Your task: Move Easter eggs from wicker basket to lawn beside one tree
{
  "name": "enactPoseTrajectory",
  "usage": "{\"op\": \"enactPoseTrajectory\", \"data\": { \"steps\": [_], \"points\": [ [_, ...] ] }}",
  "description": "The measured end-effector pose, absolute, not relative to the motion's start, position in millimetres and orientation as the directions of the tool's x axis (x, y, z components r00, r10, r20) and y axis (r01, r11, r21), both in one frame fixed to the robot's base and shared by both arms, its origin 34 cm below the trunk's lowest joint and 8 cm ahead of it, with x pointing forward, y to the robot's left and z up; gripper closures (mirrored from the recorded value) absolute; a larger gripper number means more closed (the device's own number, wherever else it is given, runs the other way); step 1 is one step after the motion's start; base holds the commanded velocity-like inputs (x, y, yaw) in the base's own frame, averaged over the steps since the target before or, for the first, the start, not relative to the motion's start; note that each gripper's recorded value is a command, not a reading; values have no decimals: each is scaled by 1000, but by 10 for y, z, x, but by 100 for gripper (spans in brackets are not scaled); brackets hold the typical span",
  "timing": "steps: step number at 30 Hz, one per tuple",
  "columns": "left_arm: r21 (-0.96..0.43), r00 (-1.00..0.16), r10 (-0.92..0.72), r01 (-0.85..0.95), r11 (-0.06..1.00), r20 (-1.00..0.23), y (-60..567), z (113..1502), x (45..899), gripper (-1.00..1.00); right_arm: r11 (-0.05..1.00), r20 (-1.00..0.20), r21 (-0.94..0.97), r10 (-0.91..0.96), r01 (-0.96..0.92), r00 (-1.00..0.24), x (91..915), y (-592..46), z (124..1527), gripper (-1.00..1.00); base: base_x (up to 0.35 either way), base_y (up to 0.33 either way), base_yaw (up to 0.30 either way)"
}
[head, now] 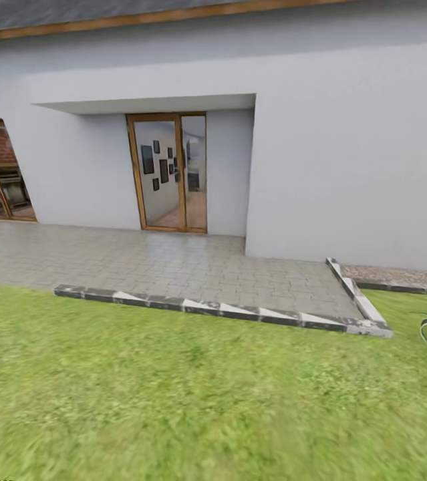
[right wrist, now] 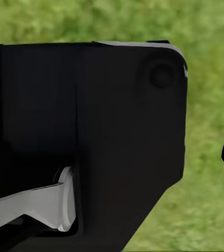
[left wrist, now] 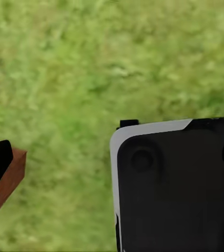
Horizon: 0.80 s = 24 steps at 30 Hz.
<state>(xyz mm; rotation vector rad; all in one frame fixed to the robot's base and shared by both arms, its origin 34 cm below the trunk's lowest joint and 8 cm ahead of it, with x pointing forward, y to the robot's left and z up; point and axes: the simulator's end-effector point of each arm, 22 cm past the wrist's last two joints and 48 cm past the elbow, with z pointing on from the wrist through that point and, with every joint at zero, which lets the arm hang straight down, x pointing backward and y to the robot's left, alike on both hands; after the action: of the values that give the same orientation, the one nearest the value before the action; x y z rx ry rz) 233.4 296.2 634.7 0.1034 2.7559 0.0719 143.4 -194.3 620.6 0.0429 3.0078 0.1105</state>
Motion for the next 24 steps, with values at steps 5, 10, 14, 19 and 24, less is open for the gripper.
{"op": "enactPoseTrajectory", "data": {
  "steps": [5,10,14,19,24],
  "points": [
    [64,-925,82,62,996,-371,2962,6348,2334,-100,997,-130,77,33,23,-991,1434,-1923,6207,-100,338,0,284],
    [64,-925,82,62,996,-372,2962,6348,2336,-100,997,-130,78,33,23,-991,1434,-1916,6208,-100,338,0,289],
    [64,-924,82,62,996,-372,2962,6348,2336,-100,997,-130,79,33,23,-991,1434,-1914,6208,-100,338,0,291],
    [64,-924,82,62,996,-373,2962,6349,2337,-100,997,-130,79,33,23,-991,1434,-1914,6208,-100,338,0,291],
    [64,-924,82,62,996,-373,2962,6349,2337,-100,996,-130,81,34,23,-991,1434,-1895,6209,-100,338,0,291]
  ]
}}
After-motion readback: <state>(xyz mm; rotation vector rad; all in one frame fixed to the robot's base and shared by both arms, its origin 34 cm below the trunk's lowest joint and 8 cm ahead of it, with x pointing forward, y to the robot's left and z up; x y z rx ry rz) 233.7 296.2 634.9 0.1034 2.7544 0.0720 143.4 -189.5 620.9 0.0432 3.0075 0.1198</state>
